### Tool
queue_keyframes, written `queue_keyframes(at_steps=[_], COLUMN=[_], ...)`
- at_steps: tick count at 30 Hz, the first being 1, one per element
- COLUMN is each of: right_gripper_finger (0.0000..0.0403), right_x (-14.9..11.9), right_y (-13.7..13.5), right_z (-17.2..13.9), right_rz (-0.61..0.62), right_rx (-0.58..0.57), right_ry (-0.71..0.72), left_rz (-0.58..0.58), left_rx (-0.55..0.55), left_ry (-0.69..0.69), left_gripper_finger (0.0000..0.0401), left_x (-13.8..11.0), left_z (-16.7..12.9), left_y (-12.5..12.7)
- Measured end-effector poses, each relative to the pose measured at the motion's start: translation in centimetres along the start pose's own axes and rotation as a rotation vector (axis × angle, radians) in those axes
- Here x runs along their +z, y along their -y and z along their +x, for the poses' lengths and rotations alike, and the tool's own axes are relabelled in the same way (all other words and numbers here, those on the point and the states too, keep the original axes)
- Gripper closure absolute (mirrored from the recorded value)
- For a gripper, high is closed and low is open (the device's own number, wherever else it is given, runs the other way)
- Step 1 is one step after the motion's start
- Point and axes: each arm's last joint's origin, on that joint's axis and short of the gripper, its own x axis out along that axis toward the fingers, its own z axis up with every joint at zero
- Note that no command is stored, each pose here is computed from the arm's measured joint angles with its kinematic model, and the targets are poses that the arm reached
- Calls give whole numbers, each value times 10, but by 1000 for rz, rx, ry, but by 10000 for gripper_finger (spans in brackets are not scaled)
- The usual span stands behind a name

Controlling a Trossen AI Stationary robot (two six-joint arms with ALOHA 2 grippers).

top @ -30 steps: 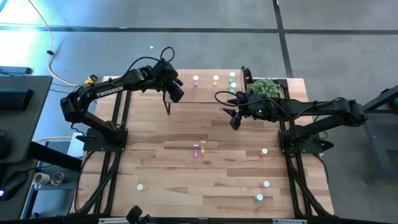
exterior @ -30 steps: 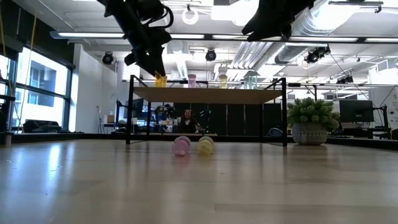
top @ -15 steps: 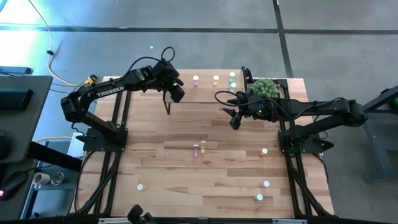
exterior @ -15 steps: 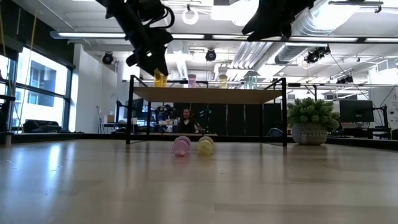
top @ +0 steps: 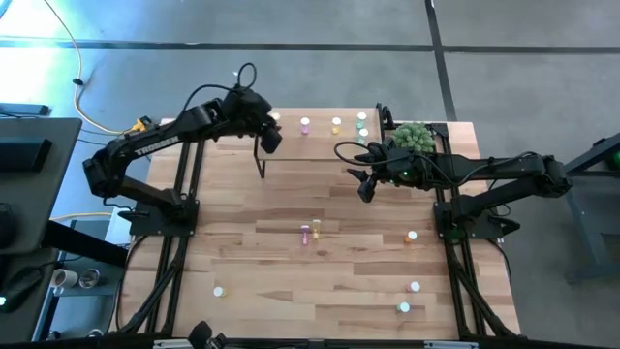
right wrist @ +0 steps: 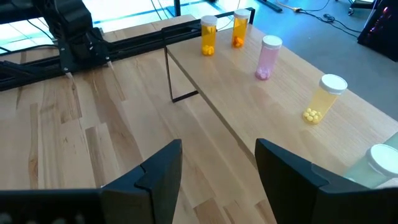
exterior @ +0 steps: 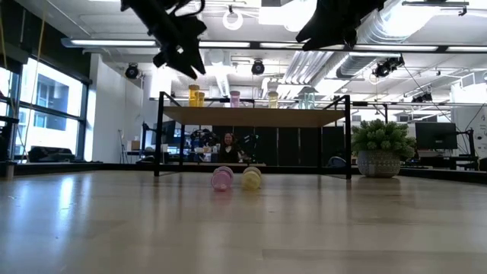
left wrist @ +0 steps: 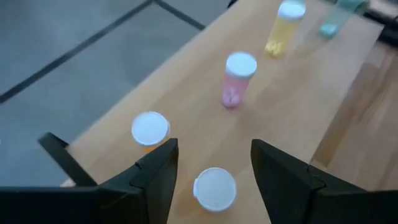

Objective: Pick and place medicine bottles onto shelf by color
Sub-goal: Put the green pill bottle on the shelf aligned with the other green pill bottles

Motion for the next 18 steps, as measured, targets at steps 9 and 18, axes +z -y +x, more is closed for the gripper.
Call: queue_keyframes(at_steps=[9, 18], right_gripper_finger=[208, 208], right_x=[-3, -7], right_y=[0, -1], right_z=[0, 0], right_rz=[70, 164], right_rx=[17, 53], right_ry=[-29, -91], left_rz=[82, 76], left_rx=[-97, -194], left_ry=[110, 117], left_gripper_finger=[208, 208], left_x=[-1, -49], left_z=[-60, -73], left_y=[7, 22])
